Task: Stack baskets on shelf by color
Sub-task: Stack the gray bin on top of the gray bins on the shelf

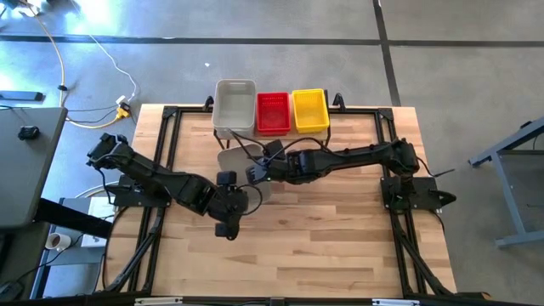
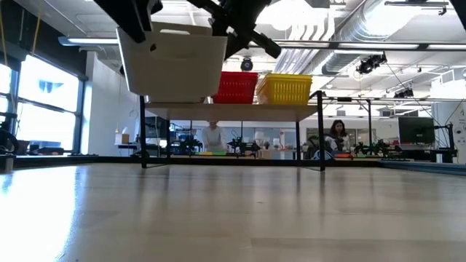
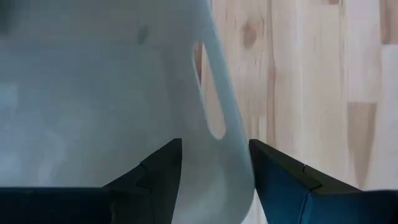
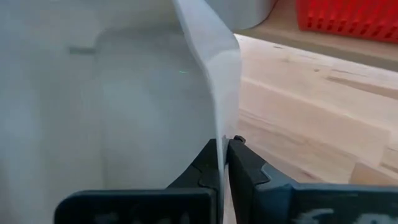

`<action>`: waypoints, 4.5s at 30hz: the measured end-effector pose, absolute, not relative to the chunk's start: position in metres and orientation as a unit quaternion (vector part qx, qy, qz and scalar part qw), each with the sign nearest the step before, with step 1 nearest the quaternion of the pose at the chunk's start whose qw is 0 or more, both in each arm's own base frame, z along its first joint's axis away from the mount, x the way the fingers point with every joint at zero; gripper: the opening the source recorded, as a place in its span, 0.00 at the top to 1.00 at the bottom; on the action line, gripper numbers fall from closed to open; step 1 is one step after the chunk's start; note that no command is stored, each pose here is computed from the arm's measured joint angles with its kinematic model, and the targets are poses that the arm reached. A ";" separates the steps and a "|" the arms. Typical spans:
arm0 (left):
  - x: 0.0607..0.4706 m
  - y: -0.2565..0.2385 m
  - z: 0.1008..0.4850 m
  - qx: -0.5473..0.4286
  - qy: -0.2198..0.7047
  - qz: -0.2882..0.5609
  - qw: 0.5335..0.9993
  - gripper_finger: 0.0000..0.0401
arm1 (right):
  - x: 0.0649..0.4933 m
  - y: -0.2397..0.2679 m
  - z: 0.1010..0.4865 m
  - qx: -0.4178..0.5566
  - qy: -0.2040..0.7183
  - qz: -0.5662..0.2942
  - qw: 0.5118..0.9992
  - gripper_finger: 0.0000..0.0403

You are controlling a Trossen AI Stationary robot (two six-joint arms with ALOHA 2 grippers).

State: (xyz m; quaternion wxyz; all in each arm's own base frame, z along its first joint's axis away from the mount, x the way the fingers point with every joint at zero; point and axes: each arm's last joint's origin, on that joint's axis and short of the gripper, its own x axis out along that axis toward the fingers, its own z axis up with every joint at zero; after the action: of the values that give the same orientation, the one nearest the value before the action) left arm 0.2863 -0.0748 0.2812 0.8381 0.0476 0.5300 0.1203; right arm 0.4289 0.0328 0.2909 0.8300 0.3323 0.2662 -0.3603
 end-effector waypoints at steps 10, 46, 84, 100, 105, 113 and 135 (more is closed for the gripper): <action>0.281 -0.074 0.278 0.054 0.554 0.129 0.820 0.58 | 0.429 0.045 0.294 0.314 0.282 -0.321 0.848 1.00; 0.271 -0.088 0.283 0.153 0.549 0.090 0.817 1.00 | 0.426 0.051 0.305 0.323 0.291 -0.273 0.858 0.78; 0.208 -0.051 0.404 0.156 0.458 0.092 0.870 1.00 | 0.372 0.034 0.384 0.269 0.207 -0.289 0.895 0.62; 0.180 0.032 0.433 0.198 0.473 0.152 0.845 1.00 | 0.372 0.025 0.384 0.238 0.208 -0.304 0.899 0.62; 0.174 0.060 0.437 0.192 0.475 0.149 0.846 1.00 | 0.373 0.013 0.384 0.222 0.210 -0.313 0.899 0.62; 0.164 0.095 0.439 0.195 0.465 0.124 0.855 1.00 | 0.374 -0.009 0.384 0.212 0.218 -0.320 0.897 0.62; 0.172 0.132 0.420 0.128 0.488 0.076 0.860 1.00 | 0.373 -0.037 0.383 0.210 0.235 -0.312 0.896 0.62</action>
State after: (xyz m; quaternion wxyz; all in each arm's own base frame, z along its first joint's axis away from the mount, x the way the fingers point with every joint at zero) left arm 0.1717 0.1317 0.4201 0.8599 0.1281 0.4882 0.0765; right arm 0.3728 -0.0367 0.3829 0.8964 0.2101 0.2347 -0.3118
